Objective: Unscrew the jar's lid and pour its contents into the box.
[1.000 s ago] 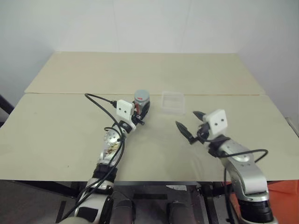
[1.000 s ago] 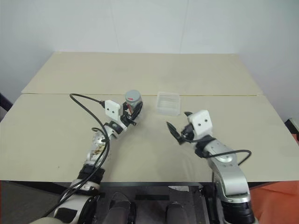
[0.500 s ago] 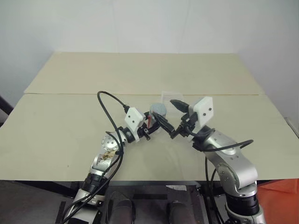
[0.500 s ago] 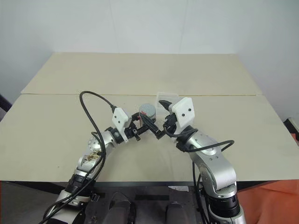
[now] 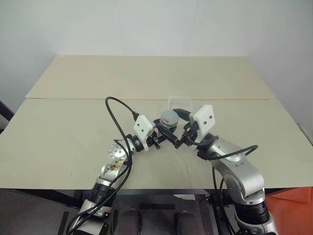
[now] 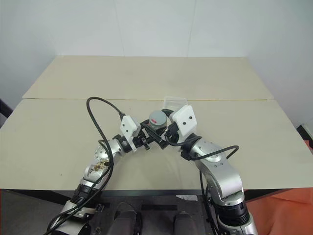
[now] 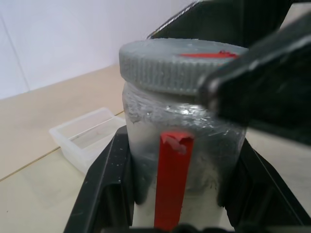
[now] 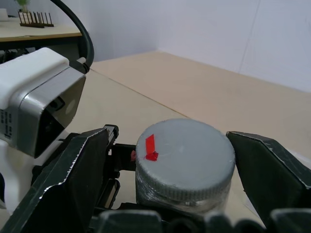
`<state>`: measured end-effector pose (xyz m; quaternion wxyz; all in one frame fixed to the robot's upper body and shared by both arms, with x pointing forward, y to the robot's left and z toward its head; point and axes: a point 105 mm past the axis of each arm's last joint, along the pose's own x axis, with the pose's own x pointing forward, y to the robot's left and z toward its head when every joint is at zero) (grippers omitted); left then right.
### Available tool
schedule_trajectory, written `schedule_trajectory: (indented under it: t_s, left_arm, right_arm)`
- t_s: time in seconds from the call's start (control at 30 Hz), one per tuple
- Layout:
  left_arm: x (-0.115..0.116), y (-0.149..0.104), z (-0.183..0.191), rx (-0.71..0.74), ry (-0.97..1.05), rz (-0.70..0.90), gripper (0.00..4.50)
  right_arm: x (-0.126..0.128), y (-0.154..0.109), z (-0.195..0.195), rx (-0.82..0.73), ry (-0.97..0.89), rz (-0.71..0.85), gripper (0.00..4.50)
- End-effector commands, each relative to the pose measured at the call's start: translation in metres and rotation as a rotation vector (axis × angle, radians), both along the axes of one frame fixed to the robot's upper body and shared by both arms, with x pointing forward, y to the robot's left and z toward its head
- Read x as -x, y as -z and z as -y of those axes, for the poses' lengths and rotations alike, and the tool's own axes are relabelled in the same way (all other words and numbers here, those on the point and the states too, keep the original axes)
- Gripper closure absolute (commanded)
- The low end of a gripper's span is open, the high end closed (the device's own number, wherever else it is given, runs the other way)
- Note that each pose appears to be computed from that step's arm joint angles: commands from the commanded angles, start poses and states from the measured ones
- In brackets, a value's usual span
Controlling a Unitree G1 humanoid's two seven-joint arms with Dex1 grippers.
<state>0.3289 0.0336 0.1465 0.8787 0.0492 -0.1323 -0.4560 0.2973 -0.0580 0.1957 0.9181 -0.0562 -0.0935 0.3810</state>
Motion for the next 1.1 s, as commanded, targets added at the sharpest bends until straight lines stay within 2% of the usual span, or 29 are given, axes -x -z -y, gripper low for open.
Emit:
schedule_trajectory:
  t_s: [0.03,0.43,0.53,0.63,0.67,0.87,1.1]
  left_arm:
    - [0.004,-0.01,0.003,0.016,0.009,0.044,2.55]
    - [0.003,-0.007,0.005,0.025,0.007,0.027,2.55]
    - [0.002,-0.009,0.005,0.033,0.005,0.024,2.55]
    - [0.002,-0.006,0.005,0.021,0.005,0.024,2.55]
    - [0.002,-0.006,0.005,0.02,0.005,0.022,2.55]
    - [0.007,-0.004,0.006,0.007,0.04,0.019,2.55]
    - [0.018,-0.011,0.0,0.022,0.134,0.01,2.55]
  right_arm:
    - [0.002,-0.016,0.0,-0.022,0.005,0.073,0.0]
    - [-0.003,-0.016,0.004,-0.032,0.041,0.079,0.0]
    - [-0.002,-0.014,0.004,-0.02,0.036,0.08,0.65]
    - [-0.002,-0.012,0.003,-0.013,0.038,0.08,1.63]
    - [-0.002,-0.012,0.003,-0.013,0.038,0.08,1.71]
    - [-0.003,-0.01,0.004,0.002,0.034,0.08,1.71]
    - [-0.002,-0.01,0.013,0.036,-0.094,0.075,1.71]
